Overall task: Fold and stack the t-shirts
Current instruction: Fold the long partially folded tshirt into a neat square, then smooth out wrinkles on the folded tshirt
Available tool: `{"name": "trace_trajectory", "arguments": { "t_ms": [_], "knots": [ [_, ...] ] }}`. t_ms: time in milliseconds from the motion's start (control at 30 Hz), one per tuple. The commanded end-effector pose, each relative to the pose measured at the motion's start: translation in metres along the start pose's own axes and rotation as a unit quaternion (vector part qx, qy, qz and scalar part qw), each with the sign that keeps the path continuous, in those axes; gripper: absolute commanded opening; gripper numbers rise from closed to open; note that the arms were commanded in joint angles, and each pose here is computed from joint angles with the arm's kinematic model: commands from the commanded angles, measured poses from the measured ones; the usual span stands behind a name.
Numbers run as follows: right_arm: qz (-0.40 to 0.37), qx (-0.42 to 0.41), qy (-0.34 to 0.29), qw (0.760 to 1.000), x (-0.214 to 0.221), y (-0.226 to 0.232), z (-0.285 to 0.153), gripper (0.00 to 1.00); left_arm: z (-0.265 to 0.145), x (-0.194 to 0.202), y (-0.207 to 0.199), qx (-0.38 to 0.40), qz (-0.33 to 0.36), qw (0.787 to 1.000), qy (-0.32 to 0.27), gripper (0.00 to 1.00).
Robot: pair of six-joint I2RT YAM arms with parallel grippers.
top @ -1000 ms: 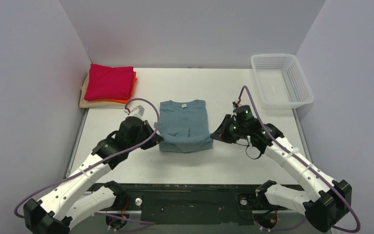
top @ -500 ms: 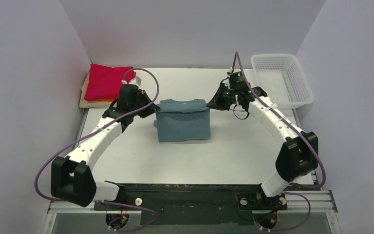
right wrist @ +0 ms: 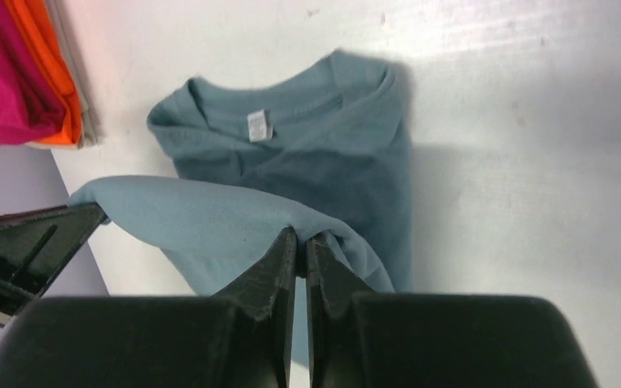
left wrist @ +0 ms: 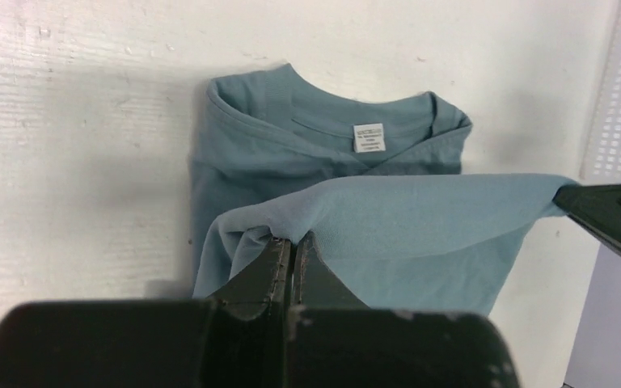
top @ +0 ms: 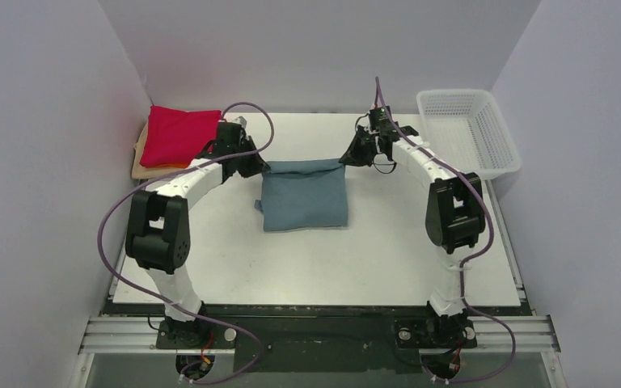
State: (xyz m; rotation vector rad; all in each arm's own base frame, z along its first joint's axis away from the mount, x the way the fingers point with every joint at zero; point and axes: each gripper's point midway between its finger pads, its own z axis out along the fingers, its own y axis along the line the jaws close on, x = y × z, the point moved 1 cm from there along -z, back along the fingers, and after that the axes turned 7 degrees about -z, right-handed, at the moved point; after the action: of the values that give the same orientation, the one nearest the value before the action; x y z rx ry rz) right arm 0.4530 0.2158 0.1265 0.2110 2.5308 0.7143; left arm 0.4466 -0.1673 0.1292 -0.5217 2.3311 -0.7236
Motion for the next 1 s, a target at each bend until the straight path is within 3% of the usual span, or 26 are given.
{"name": "trace_trajectory", "arguments": {
  "t_ms": [0, 200, 267, 300, 333, 367, 433, 567, 667, 700, 733, 833, 967],
  "knots": [
    [-0.011, -0.017, -0.019, 1.000, -0.031, -0.005, 0.029, 0.00, 0.020, -0.035, -0.005, 0.014, 0.017, 0.999, -0.033, 0.00],
    [-0.031, -0.033, -0.016, 0.999, -0.039, -0.007, 0.062, 0.00, 0.048, -0.031, 0.020, -0.014, 0.001, 1.000, -0.004, 0.00],
    [-0.036, -0.030, -0.010, 0.999, -0.039, -0.010, 0.069, 0.19, 0.052, -0.035, 0.022, -0.015, -0.002, 1.000, 0.001, 0.10],
    [-0.036, -0.025, -0.001, 0.999, -0.036, -0.015, 0.072, 0.41, 0.052, -0.036, 0.022, -0.016, -0.004, 1.000, 0.002, 0.28],
    [-0.041, -0.027, -0.007, 0.999, -0.044, -0.010, 0.069, 0.54, 0.049, -0.044, 0.016, -0.011, -0.001, 1.000, -0.006, 0.40],
    [-0.047, -0.025, -0.006, 0.999, -0.047, -0.007, 0.064, 0.58, 0.043, -0.050, 0.013, -0.013, 0.001, 1.000, -0.012, 0.69],
    [-0.054, -0.017, -0.014, 0.998, -0.053, -0.003, 0.048, 0.68, 0.028, -0.067, 0.003, -0.017, 0.009, 0.999, -0.035, 0.83],
    [-0.061, 0.003, -0.033, 0.998, -0.047, 0.003, 0.007, 0.77, -0.008, -0.074, -0.033, 0.024, 0.012, 0.998, -0.050, 0.85],
    [-0.054, -0.023, -0.034, 0.998, -0.022, 0.025, -0.024, 0.78, -0.016, -0.039, -0.046, 0.059, 0.010, 0.998, -0.022, 0.86],
    [-0.041, -0.033, -0.002, 0.999, 0.006, 0.020, -0.018, 0.78, -0.020, -0.021, -0.044, 0.068, 0.008, 0.998, -0.002, 0.86],
    [-0.030, -0.073, -0.023, 0.997, 0.006, 0.043, -0.026, 0.78, -0.020, -0.008, -0.054, 0.090, 0.005, 0.996, 0.009, 0.86],
    [0.016, -0.140, 0.021, 0.990, 0.060, 0.060, -0.012, 0.75, -0.013, 0.042, -0.048, 0.107, -0.015, 0.993, 0.058, 0.87],
    [0.058, -0.163, 0.062, 0.983, 0.096, 0.065, 0.014, 0.64, 0.003, 0.094, -0.035, 0.108, -0.034, 0.986, 0.126, 0.89]
  ]
}}
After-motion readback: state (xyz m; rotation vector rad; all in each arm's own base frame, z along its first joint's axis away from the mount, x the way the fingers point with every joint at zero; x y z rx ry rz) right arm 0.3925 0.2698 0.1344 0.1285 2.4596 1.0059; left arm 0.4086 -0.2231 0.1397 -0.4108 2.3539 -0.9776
